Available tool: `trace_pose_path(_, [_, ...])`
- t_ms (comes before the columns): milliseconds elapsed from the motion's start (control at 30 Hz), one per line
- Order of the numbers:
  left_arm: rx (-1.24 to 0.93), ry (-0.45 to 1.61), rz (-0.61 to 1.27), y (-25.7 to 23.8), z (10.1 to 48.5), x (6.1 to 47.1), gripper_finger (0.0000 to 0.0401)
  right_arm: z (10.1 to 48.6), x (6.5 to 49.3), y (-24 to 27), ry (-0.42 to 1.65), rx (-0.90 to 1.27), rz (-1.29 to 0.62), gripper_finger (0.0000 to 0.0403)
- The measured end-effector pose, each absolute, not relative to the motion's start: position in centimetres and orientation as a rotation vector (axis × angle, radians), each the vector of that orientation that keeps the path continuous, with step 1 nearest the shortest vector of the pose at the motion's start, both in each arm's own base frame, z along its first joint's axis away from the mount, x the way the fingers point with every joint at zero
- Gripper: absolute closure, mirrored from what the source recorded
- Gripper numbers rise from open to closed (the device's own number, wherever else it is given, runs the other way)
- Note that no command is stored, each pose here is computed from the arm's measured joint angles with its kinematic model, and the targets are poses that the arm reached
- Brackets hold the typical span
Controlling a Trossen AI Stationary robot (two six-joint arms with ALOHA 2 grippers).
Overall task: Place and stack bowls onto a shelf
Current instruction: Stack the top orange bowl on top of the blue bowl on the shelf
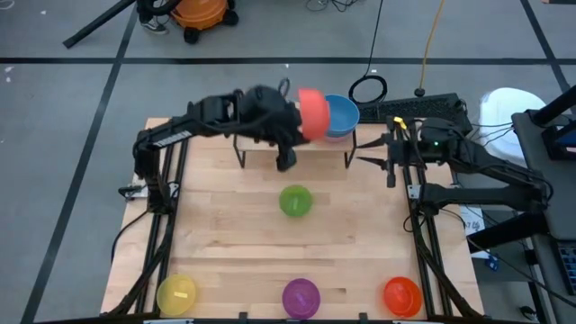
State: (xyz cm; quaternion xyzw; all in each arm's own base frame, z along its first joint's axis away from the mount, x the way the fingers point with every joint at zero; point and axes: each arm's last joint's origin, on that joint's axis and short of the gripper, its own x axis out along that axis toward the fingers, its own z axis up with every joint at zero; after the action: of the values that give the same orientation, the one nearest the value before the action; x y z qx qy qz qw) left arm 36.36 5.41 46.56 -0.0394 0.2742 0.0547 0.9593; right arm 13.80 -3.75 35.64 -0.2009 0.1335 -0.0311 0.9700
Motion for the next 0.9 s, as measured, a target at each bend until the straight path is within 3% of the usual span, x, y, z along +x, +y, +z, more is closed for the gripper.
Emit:
trace_pose_path(200, [-0.046,0.461,0.173,8.1,48.5,35.3,0.0391,35.3,13.3,-3.9,0.338,-0.432,-0.152,0.0287])
trace_pose_path(567, [0.047,0.314,0.267,12.1,49.8,35.0,0.0391,35.0,13.2,-3.9,0.371,-0.417,-0.144,0.0287])
trace_pose_path(900, [0.064,0.384,0.294,14.5,47.4,36.8,0.0391,35.2,12.4,-3.7,0.359,-0.417,-0.167,0.0287])
